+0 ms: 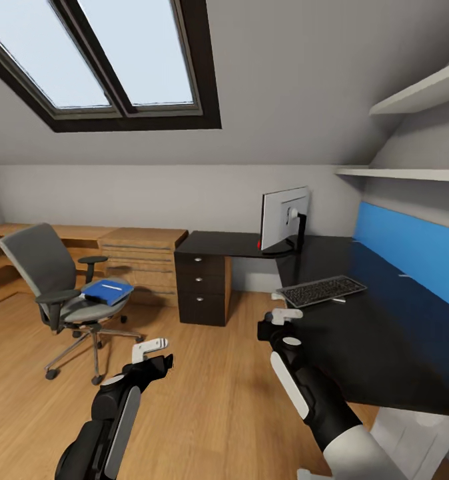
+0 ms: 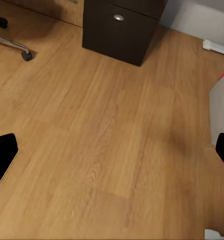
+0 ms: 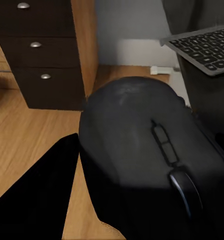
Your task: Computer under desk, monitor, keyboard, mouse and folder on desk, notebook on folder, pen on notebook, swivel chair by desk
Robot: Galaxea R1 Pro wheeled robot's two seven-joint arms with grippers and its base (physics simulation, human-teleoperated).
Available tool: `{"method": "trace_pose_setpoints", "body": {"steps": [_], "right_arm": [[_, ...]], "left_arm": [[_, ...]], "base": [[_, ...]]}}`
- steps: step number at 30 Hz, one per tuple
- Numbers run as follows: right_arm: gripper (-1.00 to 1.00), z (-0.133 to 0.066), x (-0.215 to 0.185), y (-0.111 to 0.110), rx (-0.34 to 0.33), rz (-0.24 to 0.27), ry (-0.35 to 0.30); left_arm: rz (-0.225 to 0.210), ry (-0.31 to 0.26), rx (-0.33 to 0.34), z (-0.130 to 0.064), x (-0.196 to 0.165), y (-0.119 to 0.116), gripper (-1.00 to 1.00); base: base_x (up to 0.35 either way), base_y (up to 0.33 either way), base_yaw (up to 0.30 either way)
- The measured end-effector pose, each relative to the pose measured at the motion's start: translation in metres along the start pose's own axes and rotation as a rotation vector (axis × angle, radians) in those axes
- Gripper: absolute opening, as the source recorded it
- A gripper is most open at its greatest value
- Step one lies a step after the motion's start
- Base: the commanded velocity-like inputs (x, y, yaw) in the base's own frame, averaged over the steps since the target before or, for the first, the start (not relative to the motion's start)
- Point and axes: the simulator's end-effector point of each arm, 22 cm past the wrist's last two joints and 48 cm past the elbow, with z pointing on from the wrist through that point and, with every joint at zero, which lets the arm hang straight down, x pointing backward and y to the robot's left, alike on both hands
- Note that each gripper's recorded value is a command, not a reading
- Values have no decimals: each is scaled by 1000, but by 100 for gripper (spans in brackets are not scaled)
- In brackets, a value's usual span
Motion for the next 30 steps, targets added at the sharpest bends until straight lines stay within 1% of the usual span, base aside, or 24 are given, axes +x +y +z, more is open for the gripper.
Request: {"method": "trace_pose_setpoints", "body": {"steps": [18,23,26,30], "right_arm": [[-100,-10,-31,3,-3,-7,-2],[-100,-12,-39,3,-2,-8,-1],[-100,-12,-38,2,1,-13,11],[-100,-14,-45,2,3,-7,0]], "left_arm": [[0,2,0,-15,-27,-6,100],[0,2,0,-19,-35,-8,100],[-1,3,1,-21,-39,-9,100],[0,3,0,-25,-45,-11,100]], "base": [[326,0,248],[326,0,56],[326,0,9],[326,0,2]]}}
